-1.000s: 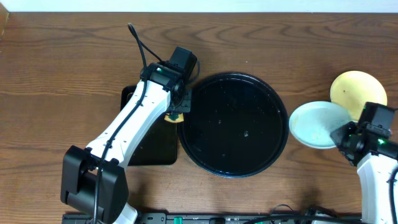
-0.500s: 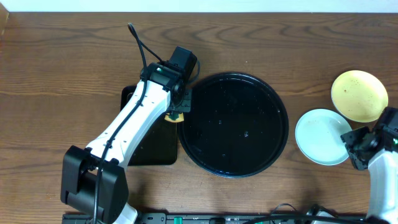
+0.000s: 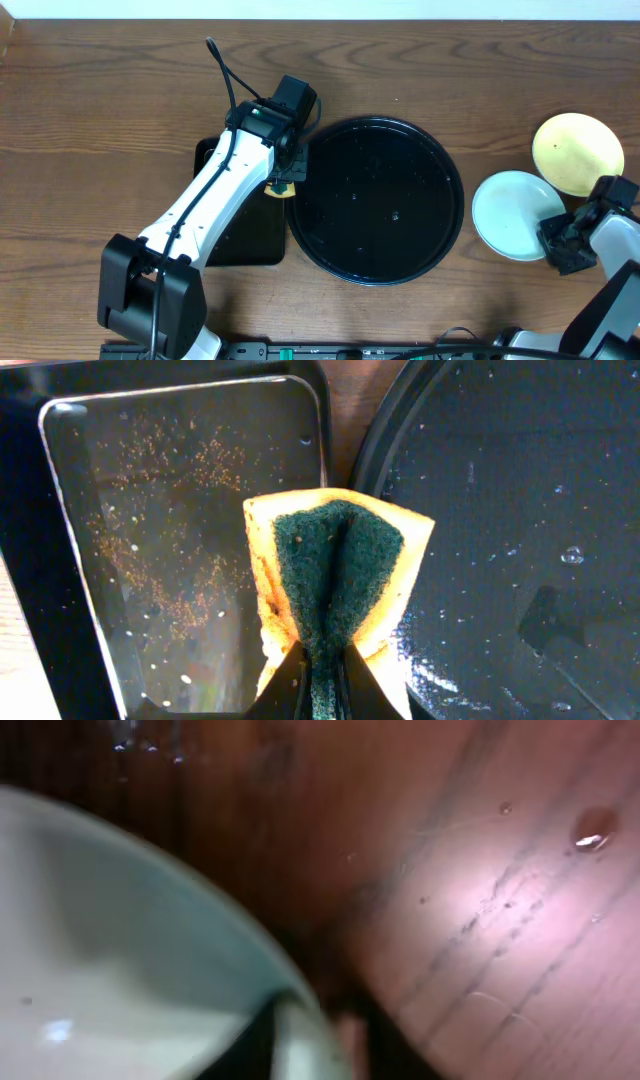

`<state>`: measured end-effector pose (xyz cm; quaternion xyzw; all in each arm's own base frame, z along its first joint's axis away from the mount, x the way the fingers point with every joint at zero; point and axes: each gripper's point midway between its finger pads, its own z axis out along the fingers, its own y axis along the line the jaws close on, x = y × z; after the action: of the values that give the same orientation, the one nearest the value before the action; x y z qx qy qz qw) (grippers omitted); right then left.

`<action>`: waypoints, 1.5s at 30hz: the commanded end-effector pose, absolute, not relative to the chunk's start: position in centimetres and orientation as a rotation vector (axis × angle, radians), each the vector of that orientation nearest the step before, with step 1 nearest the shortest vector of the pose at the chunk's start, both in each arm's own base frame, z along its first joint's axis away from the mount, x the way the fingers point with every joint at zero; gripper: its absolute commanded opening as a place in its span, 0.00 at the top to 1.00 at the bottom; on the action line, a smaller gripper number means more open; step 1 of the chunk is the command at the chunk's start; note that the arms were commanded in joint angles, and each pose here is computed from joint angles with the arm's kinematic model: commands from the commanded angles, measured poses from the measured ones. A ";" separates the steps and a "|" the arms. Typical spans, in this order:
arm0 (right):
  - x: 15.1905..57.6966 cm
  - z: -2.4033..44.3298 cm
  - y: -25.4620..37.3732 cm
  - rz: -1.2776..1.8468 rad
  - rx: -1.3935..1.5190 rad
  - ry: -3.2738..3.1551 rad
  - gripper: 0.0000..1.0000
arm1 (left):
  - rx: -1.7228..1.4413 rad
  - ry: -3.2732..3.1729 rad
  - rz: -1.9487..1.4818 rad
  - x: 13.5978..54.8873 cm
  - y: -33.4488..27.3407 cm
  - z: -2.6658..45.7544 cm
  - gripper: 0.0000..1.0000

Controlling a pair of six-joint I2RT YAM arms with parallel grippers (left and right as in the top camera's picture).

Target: Clean dirty plates on tray and stack at the side

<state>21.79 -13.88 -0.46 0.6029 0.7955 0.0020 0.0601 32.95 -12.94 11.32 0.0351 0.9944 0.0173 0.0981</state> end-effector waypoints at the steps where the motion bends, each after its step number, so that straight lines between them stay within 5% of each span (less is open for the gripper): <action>1: 21.1 -1.4 -14.2 -0.004 1.887 2.395 0.99 | 0.121 2.955 0.063 32.8 -12.6 11.1 0.92; 17: 21.4 -1.0 -14.5 0.009 1.780 2.448 0.99 | 0.120 2.955 0.063 32.8 -12.6 11.1 0.92; 31: 26.1 10.3 -14.4 0.047 1.384 2.161 0.98 | 0.120 2.954 0.063 32.8 -12.6 11.1 0.92; 45: 26.5 13.2 -17.6 -0.033 1.424 1.954 0.98 | 0.120 2.947 0.058 33.0 -12.7 11.1 0.92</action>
<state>26.67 -16.26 12.43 0.5327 0.7770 -0.0002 0.3355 33.01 -12.97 11.32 0.0350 0.9943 0.0167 0.0995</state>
